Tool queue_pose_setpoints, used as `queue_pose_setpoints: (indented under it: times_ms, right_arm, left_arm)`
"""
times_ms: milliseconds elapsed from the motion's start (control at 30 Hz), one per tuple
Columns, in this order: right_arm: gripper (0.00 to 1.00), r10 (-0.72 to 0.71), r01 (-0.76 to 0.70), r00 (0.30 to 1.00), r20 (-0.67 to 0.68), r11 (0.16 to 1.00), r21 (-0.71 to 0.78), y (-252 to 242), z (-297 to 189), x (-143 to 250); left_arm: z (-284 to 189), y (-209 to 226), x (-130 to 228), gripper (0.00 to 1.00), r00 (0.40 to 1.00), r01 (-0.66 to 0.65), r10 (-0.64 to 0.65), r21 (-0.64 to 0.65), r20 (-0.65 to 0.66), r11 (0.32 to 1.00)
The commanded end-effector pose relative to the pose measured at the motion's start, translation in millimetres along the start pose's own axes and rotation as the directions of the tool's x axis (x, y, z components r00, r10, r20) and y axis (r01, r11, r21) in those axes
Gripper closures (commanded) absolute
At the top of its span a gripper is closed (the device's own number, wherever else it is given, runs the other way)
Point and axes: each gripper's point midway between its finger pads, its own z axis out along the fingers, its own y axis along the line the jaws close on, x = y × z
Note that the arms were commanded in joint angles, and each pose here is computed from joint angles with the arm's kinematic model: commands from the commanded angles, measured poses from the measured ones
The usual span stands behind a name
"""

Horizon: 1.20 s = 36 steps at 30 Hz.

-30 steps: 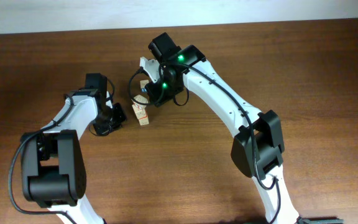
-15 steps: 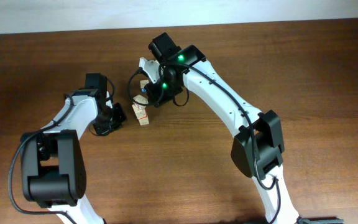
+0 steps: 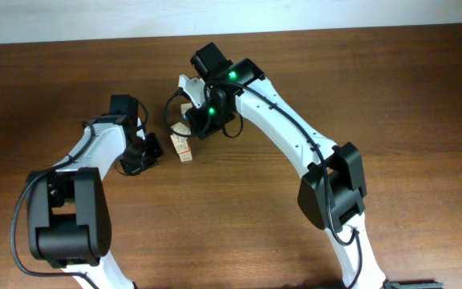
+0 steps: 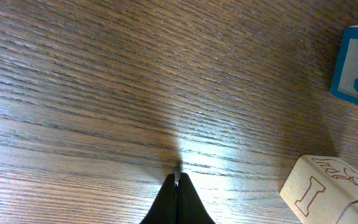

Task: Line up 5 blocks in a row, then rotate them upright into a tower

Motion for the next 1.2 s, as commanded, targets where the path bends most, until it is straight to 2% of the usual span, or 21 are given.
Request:
queue_pose_setpoints:
  times_ms: [0, 867, 1067, 1167]
  right_arm:
    - [0.96, -0.043, 0.043, 0.999, 0.022, 0.999, -0.018, 16, -5, -7]
    - [0.96, -0.076, 0.077, 0.996, 0.042, 0.997, -0.017, 28, -4, -13]
    - [0.75, -0.066, 0.057, 0.991, 0.119, 0.996, 0.072, 6, -40, -34]
    - [0.71, -0.039, 0.024, 0.983, 0.177, 0.996, 0.086, -8, -66, -46]
  left_arm:
    - [-9, -3, -6, 1.0, 1.0, 0.008, -0.008, 0.006, 0.029, 1.0]
    - [-9, -2, -5, 1.0, 1.0, 0.008, -0.008, 0.004, 0.027, 1.0]
    - [-13, 4, -17, 1.0, 0.998, 0.007, -0.006, -0.018, 0.067, 1.0]
    - [-22, 14, -31, 1.0, 0.994, 0.036, -0.034, -0.021, 0.104, 0.999]
